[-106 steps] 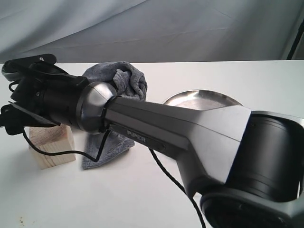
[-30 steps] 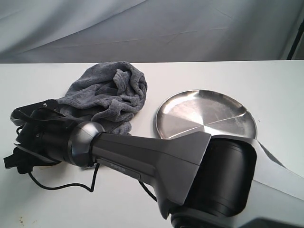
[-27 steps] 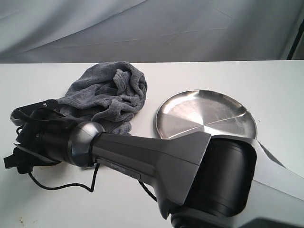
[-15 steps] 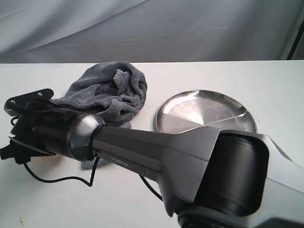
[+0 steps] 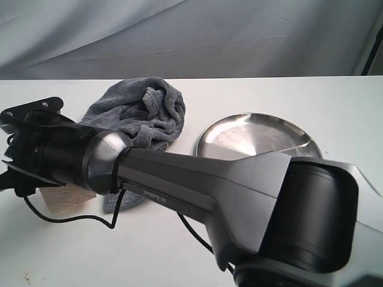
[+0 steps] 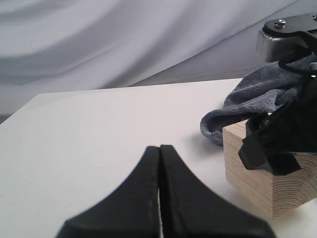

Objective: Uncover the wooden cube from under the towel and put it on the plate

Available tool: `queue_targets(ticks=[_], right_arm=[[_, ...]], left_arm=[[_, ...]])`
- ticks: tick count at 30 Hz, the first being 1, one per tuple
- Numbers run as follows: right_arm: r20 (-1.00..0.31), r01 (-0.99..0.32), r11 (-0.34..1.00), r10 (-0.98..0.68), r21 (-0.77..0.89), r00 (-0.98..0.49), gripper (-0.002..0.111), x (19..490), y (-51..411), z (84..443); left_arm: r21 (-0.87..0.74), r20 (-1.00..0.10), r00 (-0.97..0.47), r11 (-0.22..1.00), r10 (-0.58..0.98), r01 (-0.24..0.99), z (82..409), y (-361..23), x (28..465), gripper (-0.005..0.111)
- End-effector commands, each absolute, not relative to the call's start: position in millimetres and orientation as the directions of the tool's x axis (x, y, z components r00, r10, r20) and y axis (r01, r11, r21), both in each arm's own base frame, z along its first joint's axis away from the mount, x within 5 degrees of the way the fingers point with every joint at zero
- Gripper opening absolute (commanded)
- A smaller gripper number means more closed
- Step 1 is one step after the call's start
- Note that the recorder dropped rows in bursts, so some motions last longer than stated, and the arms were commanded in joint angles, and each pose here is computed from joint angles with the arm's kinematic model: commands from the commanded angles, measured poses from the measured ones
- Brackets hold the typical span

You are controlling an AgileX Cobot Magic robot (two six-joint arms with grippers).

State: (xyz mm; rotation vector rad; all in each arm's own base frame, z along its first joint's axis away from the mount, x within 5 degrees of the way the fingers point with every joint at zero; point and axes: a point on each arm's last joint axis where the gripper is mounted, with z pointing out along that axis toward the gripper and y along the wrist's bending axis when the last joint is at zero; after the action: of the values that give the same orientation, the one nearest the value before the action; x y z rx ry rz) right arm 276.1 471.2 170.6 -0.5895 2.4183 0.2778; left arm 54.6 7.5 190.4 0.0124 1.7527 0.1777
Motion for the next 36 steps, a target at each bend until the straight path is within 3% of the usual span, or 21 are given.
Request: queue_targets(ticks=[1, 9, 14, 22, 27, 36], right_arm=[[-0.603, -0.469, 0.883, -0.366, 0.014, -0.708, 0.059, 276.9, 468.7, 164.9], [-0.558, -0.459, 0.889, -0.377, 0.007, -0.739, 0.060, 275.7, 469.3, 142.9], [-0.522, -0.465, 0.885, -0.398, -0.003, -0.754, 0.080, 274.4, 470.2, 122.9], [-0.538, -0.486, 0.874, -0.409, 0.002, -0.737, 0.080, 274.9, 472.2, 123.8], [-0.550, -0.493, 0.870, -0.410, 0.004, -0.728, 0.072, 275.6, 473.3, 124.6], [-0.559, -0.490, 0.872, -0.415, -0.019, -0.718, 0.048, 276.5, 470.7, 134.3]], left_arm=[[0.115, -0.977, -0.188, 0.990, 0.097, -0.087, 189.1, 7.0, 54.6, 0.000], [0.115, -0.977, -0.188, 0.990, 0.097, -0.087, 189.1, 7.0, 54.6, 0.000], [0.115, -0.977, -0.188, 0.990, 0.097, -0.087, 189.1, 7.0, 54.6, 0.000], [0.115, -0.977, -0.188, 0.990, 0.097, -0.087, 189.1, 7.0, 54.6, 0.000], [0.115, -0.977, -0.188, 0.990, 0.097, -0.087, 189.1, 7.0, 54.6, 0.000], [0.115, -0.977, -0.188, 0.990, 0.097, -0.087, 189.1, 7.0, 54.6, 0.000]])
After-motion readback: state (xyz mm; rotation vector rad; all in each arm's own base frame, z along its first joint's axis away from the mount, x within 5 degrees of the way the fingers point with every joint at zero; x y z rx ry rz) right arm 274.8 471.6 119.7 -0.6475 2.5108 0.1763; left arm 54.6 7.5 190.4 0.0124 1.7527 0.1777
